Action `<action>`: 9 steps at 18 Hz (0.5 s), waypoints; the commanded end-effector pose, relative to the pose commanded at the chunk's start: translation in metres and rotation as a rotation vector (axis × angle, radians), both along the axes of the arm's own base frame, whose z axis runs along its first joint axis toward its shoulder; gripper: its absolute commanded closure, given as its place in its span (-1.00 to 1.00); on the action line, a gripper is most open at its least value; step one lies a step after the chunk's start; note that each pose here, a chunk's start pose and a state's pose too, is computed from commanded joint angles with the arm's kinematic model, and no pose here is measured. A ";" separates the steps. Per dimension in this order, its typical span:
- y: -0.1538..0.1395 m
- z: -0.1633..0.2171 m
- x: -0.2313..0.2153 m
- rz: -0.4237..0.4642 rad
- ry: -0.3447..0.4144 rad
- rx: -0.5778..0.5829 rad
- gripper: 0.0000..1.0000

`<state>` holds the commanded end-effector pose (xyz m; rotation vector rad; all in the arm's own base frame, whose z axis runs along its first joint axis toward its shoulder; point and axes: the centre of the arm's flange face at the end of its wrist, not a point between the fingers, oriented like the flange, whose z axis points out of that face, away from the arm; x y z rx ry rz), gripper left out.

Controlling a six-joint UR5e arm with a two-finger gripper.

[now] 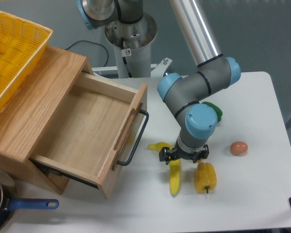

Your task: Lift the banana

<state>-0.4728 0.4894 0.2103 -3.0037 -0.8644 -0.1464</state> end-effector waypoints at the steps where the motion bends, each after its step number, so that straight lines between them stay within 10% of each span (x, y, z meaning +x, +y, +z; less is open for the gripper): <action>1: 0.001 -0.001 0.001 -0.002 -0.001 -0.001 -1.00; 9: 0.002 -0.004 0.001 0.000 -0.005 -0.004 -1.00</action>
